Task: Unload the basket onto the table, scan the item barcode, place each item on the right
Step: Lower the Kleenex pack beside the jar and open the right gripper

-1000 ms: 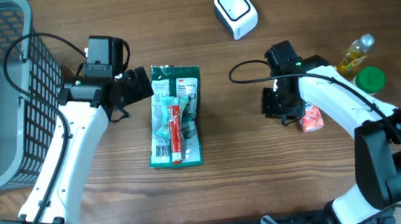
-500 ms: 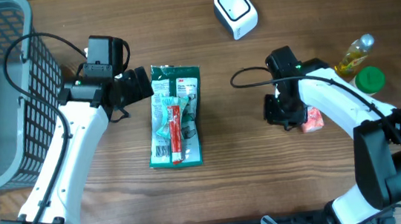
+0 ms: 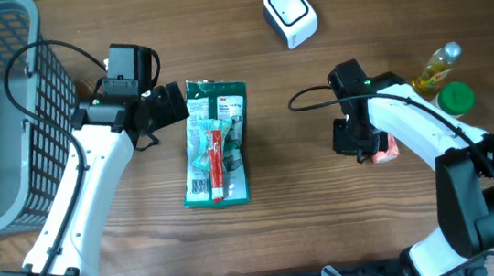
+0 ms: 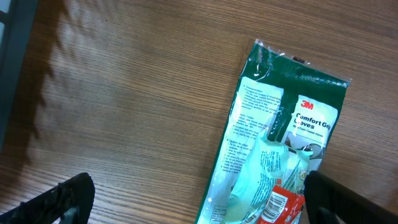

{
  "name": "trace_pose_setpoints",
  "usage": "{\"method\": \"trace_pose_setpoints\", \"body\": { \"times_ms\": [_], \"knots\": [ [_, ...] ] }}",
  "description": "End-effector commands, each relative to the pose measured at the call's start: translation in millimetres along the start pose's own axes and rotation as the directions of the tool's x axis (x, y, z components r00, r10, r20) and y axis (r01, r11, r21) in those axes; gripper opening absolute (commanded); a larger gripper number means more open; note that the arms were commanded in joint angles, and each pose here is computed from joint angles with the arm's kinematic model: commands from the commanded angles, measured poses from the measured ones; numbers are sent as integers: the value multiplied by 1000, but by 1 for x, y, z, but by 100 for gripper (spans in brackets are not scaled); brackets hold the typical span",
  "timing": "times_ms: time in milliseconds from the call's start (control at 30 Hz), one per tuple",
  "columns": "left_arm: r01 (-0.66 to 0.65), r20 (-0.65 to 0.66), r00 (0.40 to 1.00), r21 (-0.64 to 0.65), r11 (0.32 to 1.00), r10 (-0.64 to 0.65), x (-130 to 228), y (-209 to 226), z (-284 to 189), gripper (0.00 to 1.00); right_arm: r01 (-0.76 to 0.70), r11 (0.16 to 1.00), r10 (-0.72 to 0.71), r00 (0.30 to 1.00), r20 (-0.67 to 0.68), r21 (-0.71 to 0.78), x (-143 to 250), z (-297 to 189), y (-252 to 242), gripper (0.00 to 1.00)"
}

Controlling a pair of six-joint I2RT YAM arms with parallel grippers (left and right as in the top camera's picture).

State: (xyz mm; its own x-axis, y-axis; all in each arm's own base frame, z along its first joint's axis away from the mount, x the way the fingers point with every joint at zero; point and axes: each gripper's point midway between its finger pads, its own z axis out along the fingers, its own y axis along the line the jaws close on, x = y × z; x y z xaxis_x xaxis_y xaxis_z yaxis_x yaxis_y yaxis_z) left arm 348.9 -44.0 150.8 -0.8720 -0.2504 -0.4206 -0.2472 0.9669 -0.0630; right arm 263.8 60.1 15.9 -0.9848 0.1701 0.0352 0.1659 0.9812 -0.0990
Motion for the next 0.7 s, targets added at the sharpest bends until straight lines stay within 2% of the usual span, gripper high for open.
{"method": "trace_pose_setpoints", "body": {
  "times_ms": [0, 333, 500, 667],
  "knots": [
    [-5, 25, 1000, -1, 1000, 5, -7, 1, -6, 100, 24, 999, -25, 999, 23, 44, 0, -3, -9, 5],
    [-5, 25, 1000, -1, 1000, 5, -7, 1, -6, 100, 14, 982, -28, 997, 71, 188, 0, 11, -36, 4],
    [-5, 25, 1000, -1, 1000, 5, -7, 1, -6, 100, -84, 955, 45, 989, 140, 284, -10, 6, -57, 4],
    [-5, 25, 1000, -1, 1000, 5, -7, 1, -6, 100, -141, 951, 102, 983, 151, 276, -13, 7, -66, 4]
  ]
}}
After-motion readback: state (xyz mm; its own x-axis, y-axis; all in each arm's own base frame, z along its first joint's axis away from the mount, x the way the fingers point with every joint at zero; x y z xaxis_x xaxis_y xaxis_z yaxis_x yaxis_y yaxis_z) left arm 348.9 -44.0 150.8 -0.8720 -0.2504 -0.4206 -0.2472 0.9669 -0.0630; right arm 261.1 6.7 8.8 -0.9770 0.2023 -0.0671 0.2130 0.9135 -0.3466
